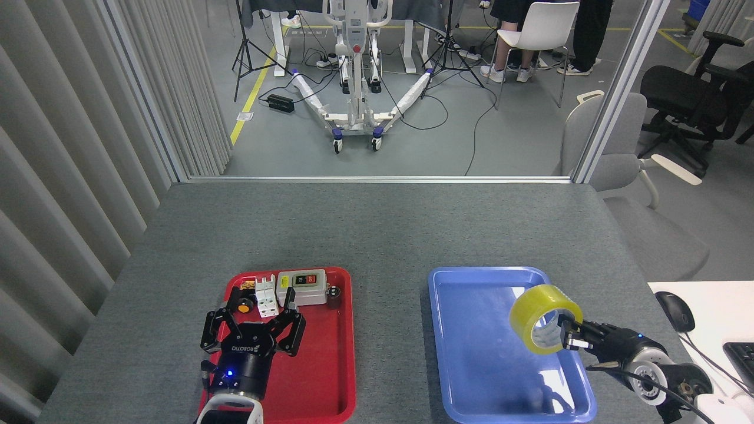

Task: Place and move tape with both arms
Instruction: 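Release the left gripper and carry the tape over the blue tray, then lower the tape flat into the blue tray and open the right gripper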

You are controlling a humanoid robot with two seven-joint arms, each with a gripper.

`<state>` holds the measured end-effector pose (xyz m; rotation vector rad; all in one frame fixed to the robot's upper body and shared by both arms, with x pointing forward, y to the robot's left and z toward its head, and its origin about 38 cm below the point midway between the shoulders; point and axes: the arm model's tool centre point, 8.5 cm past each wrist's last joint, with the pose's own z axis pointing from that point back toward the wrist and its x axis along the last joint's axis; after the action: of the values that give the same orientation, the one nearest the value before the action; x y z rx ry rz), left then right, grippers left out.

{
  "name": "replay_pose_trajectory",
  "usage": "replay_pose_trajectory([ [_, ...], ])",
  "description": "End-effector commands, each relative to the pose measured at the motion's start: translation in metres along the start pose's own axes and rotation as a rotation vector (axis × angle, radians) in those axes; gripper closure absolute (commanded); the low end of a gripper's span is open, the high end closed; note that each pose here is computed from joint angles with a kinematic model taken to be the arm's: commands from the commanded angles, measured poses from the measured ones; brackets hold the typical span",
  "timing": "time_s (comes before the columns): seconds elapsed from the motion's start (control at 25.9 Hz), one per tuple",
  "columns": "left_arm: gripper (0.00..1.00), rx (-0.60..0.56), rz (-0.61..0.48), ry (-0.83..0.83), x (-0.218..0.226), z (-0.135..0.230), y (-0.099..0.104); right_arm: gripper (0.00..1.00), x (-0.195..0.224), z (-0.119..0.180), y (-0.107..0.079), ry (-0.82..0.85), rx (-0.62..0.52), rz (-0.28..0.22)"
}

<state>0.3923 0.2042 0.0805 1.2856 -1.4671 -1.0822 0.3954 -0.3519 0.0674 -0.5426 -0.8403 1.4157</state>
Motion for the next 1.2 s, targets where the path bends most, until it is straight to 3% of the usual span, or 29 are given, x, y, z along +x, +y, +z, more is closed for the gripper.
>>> replay_pose_trajectory([
  [0.0,0.0,-0.006,-0.002,-0.001,0.0,0.001,-0.002,0.73,0.002,-0.004,0.013,0.034,0.092,0.0],
  [0.15,0.0,-0.011,0.005,0.004,-0.001,0.002,-0.003,0.73,0.002,-0.011,0.025,0.05,0.147,-0.014],
  [0.35,0.0,-0.012,-0.002,0.03,-0.003,0.002,-0.002,0.73,0.007,-0.034,0.025,0.061,0.202,-0.02],
  [0.46,0.0,-0.031,-0.001,0.022,-0.003,0.002,-0.002,0.73,0.008,-0.047,0.012,0.077,0.203,-0.032],
  [0.66,0.0,-0.105,0.0,-0.005,-0.002,0.001,-0.004,0.73,0.024,-0.057,0.007,0.049,0.2,-0.048],
  [0.97,0.0,-0.104,0.019,0.016,-0.003,0.001,-0.004,0.68,0.036,-0.064,0.013,0.028,0.21,-0.065],
  [1.16,0.0,-0.112,0.028,0.018,-0.001,0.001,-0.006,0.62,0.044,-0.068,-0.003,0.018,0.169,-0.067],
])
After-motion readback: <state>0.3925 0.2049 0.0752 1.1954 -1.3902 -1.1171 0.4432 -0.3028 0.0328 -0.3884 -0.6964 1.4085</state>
